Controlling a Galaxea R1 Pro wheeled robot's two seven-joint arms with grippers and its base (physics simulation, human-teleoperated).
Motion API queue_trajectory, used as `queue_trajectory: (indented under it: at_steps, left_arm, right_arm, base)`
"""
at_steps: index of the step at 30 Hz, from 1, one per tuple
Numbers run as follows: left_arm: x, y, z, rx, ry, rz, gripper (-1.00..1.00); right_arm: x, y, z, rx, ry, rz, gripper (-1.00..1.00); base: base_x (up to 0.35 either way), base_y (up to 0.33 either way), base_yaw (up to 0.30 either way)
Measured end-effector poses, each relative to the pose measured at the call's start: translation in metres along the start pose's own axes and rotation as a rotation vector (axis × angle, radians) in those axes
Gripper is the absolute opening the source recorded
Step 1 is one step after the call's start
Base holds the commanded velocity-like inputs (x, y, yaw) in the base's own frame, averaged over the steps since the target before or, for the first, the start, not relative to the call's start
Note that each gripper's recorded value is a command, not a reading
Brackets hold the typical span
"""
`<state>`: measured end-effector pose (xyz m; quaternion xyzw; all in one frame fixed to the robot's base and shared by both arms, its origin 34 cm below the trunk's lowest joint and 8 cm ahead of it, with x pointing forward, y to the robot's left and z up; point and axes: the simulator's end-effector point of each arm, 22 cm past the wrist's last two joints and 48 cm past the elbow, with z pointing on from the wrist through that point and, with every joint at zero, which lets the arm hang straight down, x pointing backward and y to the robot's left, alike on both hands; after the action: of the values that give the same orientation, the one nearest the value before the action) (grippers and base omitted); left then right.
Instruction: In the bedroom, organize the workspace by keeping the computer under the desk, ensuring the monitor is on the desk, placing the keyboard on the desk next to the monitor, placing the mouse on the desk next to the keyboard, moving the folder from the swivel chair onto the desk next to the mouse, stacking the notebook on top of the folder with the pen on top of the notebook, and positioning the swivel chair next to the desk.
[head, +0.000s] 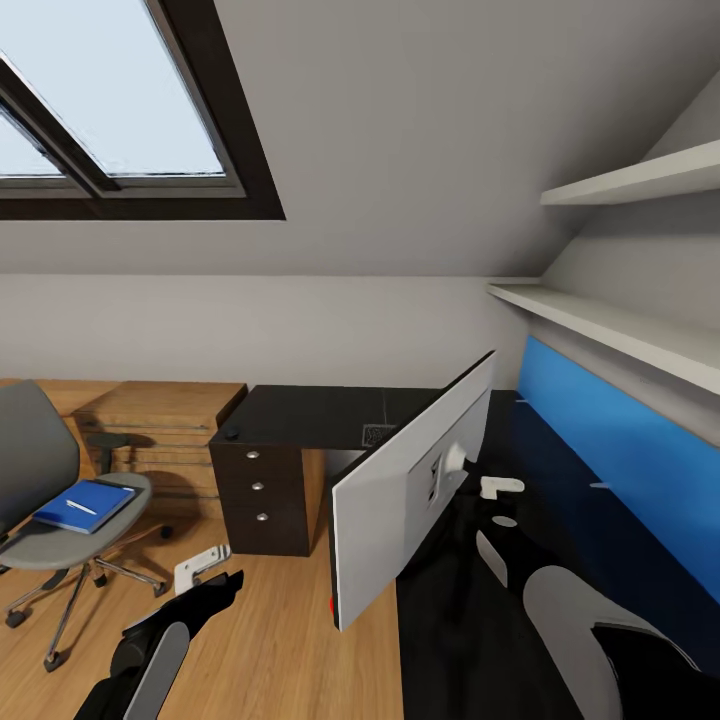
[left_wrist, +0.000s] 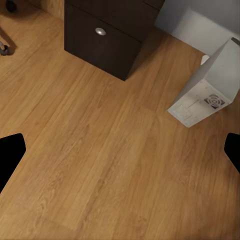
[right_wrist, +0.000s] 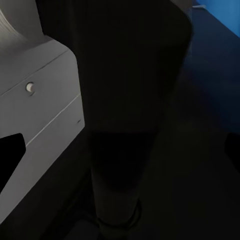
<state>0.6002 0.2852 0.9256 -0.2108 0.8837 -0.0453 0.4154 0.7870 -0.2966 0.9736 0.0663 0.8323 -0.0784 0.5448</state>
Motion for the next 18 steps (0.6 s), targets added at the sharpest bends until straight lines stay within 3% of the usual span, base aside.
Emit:
queue_trajectory:
  at_steps: [7, 18]
  left_arm:
    - [-0.0002, -0.0001, -0.0001, 0.000, 0.000, 0.000, 1.00]
    - [-0.0058, -0.0033, -0.0026, 0.008, -0.014, 0.000, 1.00]
  right_arm:
    - [-0.0017, -0.0016, 0.0002, 0.003, -0.009, 0.000, 1.00]
    - [0.0007, 0.0011, -0.0027, -0.006, -0.083, 0.009, 1.00]
  base:
    - [0.000, 0.000, 0.000]
    - [0.000, 0.000, 0.000]
